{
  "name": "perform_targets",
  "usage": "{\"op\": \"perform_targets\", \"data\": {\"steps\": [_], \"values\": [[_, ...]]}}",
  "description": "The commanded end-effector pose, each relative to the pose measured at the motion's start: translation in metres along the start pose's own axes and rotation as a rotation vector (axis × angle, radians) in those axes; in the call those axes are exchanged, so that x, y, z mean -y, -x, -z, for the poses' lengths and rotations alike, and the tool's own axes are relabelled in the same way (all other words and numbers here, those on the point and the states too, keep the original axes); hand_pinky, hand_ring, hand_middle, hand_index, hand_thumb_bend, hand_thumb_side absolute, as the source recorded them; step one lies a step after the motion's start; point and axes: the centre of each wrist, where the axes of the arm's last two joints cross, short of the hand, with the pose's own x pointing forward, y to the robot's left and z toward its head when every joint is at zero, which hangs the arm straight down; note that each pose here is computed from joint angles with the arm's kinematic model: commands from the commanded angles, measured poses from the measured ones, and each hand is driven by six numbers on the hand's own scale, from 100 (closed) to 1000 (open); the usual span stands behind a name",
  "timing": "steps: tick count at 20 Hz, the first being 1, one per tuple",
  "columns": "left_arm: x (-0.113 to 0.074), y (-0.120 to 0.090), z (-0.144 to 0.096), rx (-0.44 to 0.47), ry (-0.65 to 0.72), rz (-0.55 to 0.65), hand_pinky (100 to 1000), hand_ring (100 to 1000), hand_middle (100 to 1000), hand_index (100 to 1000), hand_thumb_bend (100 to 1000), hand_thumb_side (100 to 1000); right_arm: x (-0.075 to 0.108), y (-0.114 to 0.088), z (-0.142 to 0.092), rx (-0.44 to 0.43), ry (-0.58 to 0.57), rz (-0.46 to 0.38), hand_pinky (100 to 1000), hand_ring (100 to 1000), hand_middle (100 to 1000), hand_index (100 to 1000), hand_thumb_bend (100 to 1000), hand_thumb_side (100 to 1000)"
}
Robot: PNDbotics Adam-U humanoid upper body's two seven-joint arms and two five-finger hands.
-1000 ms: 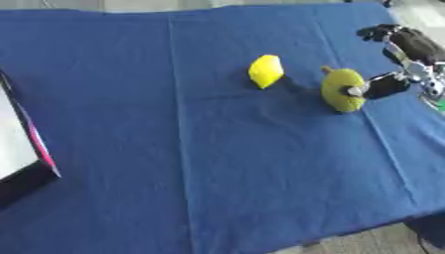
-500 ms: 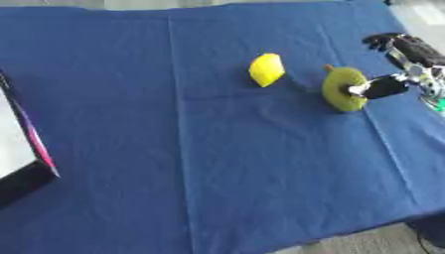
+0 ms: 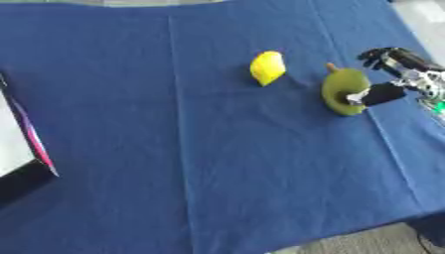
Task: Pick up the objects with one hand, pass them to the other hand, and then place them into the box on the other side of the table.
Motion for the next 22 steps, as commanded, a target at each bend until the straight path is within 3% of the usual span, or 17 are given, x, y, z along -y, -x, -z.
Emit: {"op": "perform_targets", "data": {"steps": [1,7,11,15,22], "values": [[-0.014,-0.009,0.001,0.025,-0.021,0.034,1000,768,629,689,100,632,0.004,0.001,0.002,-0.007,-0.018,-0.041,848,797,725,844,470,373],[-0.014,-0.008,0.0,0.025,-0.016,0.034,1000,768,629,685,100,633,0.001,-0.006,-0.001,0.021,-0.068,-0.036,837,765,607,755,416,206],[-0.014,-0.008,0.0,0.024,-0.016,0.036,1000,768,629,683,100,631,0.0,-0.009,-0.003,0.054,-0.092,-0.012,825,736,535,681,424,249],[-0.013,-0.006,0.0,0.019,-0.01,0.037,1000,769,630,682,100,633,0.002,-0.014,-0.006,0.11,-0.077,0.036,804,685,454,574,419,167],[-0.012,-0.004,-0.002,0.013,-0.005,0.039,1000,770,631,682,100,630,0.006,-0.026,-0.014,0.185,-0.005,0.117,778,636,399,524,415,100]]}}
